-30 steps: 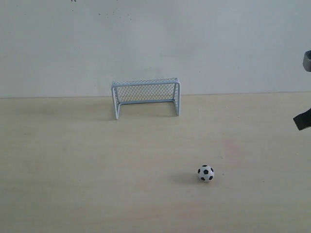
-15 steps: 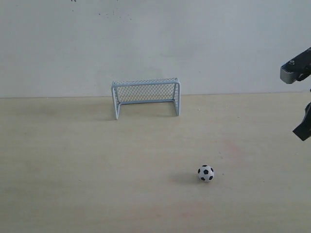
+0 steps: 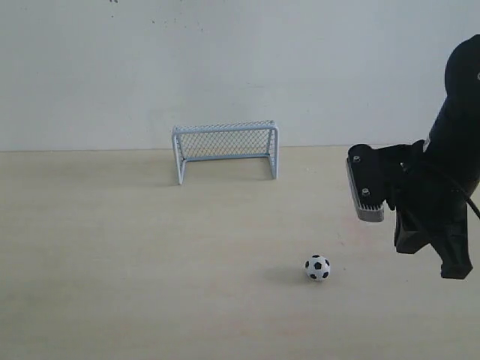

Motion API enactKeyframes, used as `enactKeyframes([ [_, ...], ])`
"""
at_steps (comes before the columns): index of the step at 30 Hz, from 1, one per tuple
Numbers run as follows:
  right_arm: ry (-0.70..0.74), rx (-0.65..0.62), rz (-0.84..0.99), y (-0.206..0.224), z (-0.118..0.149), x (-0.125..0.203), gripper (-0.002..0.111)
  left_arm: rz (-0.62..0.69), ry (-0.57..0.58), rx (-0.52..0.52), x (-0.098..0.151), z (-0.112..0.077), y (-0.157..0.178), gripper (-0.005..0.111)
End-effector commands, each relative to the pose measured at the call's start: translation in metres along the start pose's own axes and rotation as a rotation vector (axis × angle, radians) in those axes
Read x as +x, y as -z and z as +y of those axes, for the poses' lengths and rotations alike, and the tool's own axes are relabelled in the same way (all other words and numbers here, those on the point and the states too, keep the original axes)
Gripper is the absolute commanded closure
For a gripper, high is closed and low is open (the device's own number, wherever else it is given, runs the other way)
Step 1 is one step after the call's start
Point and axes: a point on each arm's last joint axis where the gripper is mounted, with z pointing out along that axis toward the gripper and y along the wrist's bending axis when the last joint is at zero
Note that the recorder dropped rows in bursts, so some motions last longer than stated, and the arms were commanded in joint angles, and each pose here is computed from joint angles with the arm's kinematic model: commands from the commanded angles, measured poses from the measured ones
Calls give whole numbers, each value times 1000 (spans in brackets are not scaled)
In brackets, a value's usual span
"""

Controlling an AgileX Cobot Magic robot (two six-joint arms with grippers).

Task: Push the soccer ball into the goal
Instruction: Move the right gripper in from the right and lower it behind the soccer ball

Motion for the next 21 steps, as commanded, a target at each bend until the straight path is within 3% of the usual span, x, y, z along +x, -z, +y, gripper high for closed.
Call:
enactKeyframes([
  [1, 144, -12, 11, -3, -2, -4, 108, -3, -6, -4, 1, 0, 0, 102],
  [9, 274, -37, 17, -14, -7, -5, 108, -3, -6, -4, 1, 0, 0, 102],
  [21, 336, -139, 31, -43, -34, -14, 108, -3, -6, -4, 1, 0, 0, 102],
])
